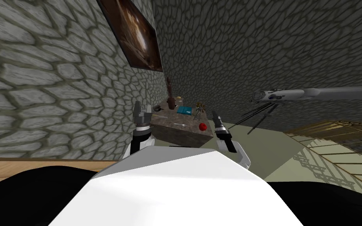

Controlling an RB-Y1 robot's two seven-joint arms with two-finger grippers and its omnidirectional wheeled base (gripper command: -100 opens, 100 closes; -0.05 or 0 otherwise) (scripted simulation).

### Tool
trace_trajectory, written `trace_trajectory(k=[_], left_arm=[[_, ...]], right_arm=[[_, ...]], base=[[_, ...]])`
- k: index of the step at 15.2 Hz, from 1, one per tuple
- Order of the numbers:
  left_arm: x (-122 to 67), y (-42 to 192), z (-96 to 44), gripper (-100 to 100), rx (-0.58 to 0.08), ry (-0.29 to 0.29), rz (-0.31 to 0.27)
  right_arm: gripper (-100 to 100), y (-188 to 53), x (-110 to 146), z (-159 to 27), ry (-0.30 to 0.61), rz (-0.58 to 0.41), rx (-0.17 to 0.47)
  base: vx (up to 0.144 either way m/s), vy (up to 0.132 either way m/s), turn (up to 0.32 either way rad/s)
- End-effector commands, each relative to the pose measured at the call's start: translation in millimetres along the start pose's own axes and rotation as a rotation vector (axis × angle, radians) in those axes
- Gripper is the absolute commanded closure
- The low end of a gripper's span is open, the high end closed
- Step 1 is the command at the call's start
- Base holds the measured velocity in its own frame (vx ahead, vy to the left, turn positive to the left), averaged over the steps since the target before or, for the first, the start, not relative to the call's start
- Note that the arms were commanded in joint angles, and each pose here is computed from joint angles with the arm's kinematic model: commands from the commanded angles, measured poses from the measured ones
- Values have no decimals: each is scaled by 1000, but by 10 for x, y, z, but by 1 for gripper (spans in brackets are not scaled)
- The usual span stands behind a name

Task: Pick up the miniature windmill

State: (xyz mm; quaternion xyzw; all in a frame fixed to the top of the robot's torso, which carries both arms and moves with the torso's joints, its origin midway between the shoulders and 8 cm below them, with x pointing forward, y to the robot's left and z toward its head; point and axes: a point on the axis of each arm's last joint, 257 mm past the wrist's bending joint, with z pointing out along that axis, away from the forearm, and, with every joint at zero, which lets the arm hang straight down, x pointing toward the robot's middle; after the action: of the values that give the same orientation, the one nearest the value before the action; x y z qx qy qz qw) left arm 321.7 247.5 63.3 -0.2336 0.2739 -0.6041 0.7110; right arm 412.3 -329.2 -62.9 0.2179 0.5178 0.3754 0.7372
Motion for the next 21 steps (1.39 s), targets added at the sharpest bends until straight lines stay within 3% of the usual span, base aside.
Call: trace_trajectory(k=[1,4,9,10,17,18,21], left_arm=[[0,0,0,0,0,0,0],[0,0,0,0,0,0,0],[0,0,0,0,0,0,0],[0,0,0,0,0,0,0],[0,0,0,0,0,0,0],[0,0,0,0,0,0,0],[0,0,0,0,0,0,0]], right_arm=[[-100,-247,-6,15,28,-98,51],[-100,-375,-23,14,41,-146,78],[-100,-1034,-191,-38,92,-383,218],[-100,-1034,-191,-38,92,-383,218],[-100,-1881,-572,-242,148,-667,424],[-100,-1881,-572,-242,148,-667,424],[-100,-2172,-737,-362,169,-762,504]], base=[[1,170,157],[5,107,88],[-11,70,157],[5,90,108],[6,99,158],[19,89,90],[9,74,137]])
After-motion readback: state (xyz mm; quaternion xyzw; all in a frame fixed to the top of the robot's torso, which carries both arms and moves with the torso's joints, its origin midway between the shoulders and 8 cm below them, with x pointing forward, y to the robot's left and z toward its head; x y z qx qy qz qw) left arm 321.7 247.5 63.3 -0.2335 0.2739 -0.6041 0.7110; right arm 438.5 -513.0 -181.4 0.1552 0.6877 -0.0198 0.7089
